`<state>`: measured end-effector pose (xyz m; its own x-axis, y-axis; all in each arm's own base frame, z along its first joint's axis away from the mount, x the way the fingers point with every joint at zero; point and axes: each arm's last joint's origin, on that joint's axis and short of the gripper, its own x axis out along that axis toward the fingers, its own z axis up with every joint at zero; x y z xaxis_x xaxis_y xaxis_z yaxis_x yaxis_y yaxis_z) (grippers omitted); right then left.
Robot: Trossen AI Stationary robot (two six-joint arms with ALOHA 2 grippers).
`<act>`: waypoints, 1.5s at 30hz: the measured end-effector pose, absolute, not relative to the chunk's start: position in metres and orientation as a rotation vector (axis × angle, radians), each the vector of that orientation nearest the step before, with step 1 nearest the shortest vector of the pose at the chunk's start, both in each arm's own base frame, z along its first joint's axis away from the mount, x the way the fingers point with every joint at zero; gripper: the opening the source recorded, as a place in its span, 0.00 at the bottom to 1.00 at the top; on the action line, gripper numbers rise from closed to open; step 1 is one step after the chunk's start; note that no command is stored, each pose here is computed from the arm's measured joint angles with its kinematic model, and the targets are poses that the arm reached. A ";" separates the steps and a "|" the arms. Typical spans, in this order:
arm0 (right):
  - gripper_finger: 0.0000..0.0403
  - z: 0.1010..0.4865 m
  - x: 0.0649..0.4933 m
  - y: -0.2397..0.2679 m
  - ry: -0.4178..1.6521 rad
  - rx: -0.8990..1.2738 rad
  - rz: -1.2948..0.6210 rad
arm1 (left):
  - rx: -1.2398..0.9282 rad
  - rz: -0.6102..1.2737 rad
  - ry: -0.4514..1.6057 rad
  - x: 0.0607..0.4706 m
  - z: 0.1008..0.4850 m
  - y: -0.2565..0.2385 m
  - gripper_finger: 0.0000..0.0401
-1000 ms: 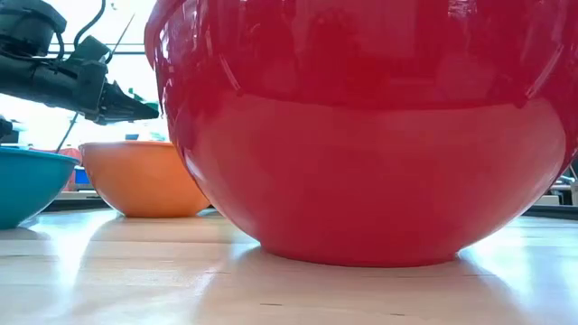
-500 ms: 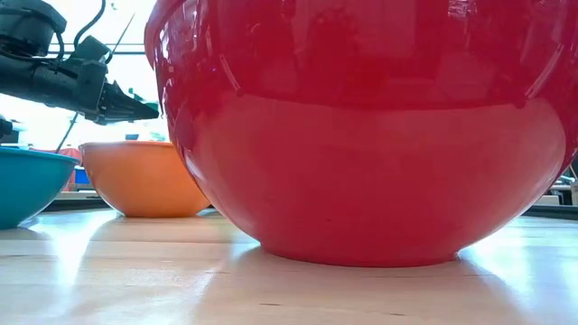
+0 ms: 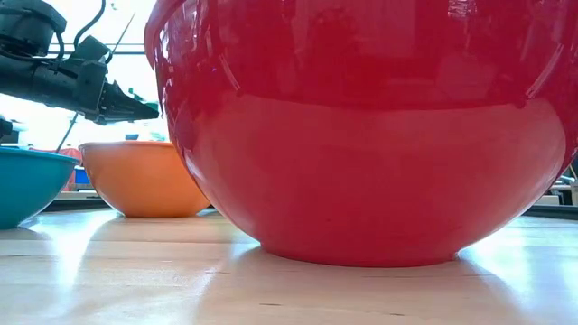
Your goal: Nest bowls inside each other
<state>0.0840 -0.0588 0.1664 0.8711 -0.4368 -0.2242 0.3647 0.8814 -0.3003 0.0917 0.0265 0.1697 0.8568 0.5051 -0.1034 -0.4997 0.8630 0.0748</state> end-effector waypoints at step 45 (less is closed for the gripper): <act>0.32 0.169 0.085 -0.059 0.263 -0.272 -0.425 | -0.892 0.429 -0.678 0.082 0.217 0.029 0.05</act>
